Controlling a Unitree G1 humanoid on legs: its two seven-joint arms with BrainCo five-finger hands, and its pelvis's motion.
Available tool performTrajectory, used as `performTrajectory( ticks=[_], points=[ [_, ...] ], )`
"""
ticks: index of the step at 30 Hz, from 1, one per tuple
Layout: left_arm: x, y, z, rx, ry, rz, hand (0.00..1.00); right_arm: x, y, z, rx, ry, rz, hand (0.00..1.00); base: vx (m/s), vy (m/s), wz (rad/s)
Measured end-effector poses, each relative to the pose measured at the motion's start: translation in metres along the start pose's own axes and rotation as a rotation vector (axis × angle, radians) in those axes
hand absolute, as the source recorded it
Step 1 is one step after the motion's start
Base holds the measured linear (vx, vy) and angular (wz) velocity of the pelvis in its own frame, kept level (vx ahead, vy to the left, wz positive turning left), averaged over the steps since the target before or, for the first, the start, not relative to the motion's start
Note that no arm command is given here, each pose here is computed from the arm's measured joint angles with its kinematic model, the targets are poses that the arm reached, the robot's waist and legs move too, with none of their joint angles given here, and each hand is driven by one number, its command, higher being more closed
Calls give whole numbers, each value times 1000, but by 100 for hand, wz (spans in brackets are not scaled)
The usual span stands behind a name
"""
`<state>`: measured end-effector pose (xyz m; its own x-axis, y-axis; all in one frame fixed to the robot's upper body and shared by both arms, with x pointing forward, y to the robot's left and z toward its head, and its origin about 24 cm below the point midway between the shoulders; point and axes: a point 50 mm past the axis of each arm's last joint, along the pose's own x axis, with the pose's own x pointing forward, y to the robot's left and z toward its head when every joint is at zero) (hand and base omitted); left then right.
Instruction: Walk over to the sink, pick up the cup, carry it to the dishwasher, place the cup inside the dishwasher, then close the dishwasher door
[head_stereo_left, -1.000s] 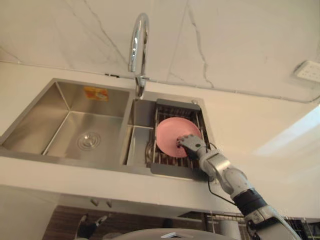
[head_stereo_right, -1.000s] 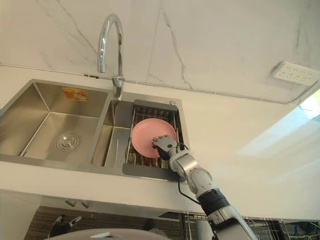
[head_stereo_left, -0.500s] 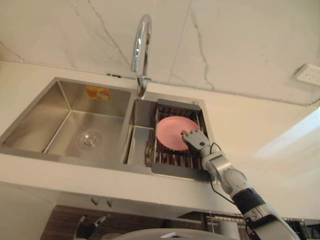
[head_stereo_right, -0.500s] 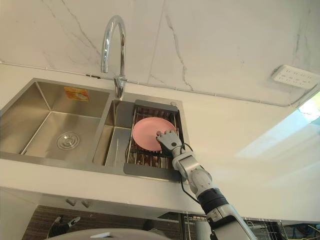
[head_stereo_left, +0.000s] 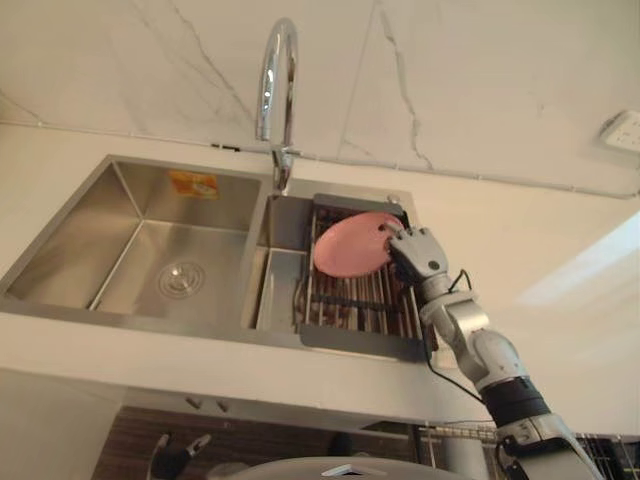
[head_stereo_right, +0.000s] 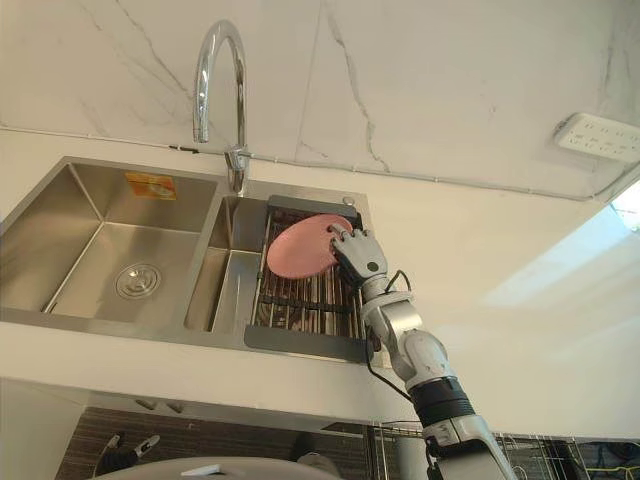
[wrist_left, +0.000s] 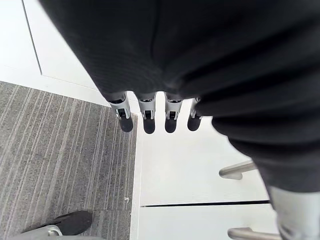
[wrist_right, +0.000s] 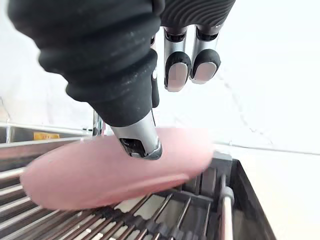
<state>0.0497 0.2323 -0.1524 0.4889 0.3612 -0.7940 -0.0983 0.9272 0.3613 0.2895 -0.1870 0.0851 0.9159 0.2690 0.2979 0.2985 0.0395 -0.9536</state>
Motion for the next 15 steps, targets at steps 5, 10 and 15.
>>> performTrajectory(
  ticks=[5, 10, 15],
  points=[
    [0, -1, 0, -3, -4, -1, 0, 0, -5, -5, 49, 33, -53, 100, 0, 0, 0],
    [-2, -2, -2, -4, 2, -4, 0, 0, -5, -6, 74, 38, -36, 100, 0, 0, 0],
    [-2, -2, -2, -8, 3, -3, 0, -3, 6, -6, 185, 61, 159, 0, 0, 0, 0]
  ],
)
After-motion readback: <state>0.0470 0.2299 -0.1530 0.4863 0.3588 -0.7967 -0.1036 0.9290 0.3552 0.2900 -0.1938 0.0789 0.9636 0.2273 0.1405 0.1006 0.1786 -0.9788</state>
